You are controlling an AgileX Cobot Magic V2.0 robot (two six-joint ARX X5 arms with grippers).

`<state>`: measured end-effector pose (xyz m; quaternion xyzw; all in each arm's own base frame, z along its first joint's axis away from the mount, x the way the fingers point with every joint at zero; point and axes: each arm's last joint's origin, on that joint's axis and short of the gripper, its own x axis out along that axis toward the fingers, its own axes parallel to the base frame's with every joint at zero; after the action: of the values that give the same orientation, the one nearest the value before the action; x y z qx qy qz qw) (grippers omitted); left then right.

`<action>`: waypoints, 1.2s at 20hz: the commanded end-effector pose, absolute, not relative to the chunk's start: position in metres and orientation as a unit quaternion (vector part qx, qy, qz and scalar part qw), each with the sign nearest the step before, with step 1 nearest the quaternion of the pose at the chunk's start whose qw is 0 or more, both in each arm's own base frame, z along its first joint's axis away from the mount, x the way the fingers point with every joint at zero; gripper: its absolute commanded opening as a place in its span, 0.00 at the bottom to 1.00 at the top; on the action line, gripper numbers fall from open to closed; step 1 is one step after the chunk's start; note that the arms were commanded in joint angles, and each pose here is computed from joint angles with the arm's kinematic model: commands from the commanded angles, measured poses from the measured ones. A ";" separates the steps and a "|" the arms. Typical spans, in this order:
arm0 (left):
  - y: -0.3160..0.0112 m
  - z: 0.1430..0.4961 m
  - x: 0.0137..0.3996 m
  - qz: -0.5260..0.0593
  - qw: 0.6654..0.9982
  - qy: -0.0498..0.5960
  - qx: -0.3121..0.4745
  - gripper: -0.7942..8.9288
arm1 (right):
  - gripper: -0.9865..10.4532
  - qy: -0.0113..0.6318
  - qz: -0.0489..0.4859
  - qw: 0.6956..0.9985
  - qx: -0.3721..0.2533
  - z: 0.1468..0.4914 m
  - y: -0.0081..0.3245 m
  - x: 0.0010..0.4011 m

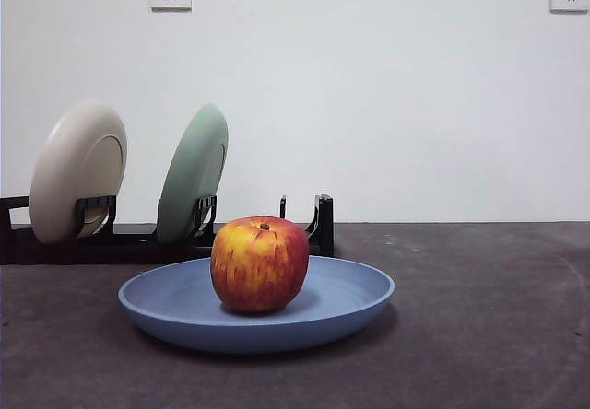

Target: Take the blue plate from the plate rack,put the plate on the table,take the apple from the table,put the apple in the plate

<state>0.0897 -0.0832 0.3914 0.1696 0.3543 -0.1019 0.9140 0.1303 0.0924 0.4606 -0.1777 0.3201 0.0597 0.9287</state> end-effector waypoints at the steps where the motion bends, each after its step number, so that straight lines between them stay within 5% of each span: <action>1: -0.083 0.389 0.092 -0.099 0.913 0.354 0.177 0.08 | 0.09 0.329 0.059 0.924 -0.187 0.458 0.092 0.130; 4: -0.080 0.392 0.098 -0.081 0.920 0.337 0.183 0.08 | 0.09 0.329 0.059 0.924 -0.187 0.458 0.092 0.130; 8: -0.066 0.394 0.125 -0.026 0.964 0.229 0.129 0.08 | 0.09 0.329 0.059 0.924 -0.187 0.458 0.092 0.130; 11: -0.053 0.361 0.141 -0.082 0.986 0.115 0.093 0.08 | 0.09 0.329 0.059 0.924 -0.187 0.458 0.092 0.130; 14: -0.037 0.309 0.145 -0.055 0.995 0.042 0.070 0.08 | 0.09 0.329 0.059 0.924 -0.187 0.458 0.092 0.130; 19: -0.012 0.223 0.125 0.017 0.997 0.063 0.047 0.08 | 0.09 0.329 0.059 0.924 -0.187 0.458 0.092 0.130; 24: -0.005 0.184 0.108 0.036 0.993 0.098 0.050 0.08 | 0.09 0.329 0.059 0.924 -0.187 0.458 0.092 0.130</action>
<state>0.1082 -0.0057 0.1855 0.0537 0.1004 0.0343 0.9929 0.1304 0.0925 0.4606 -0.1778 0.3202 0.0597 0.9286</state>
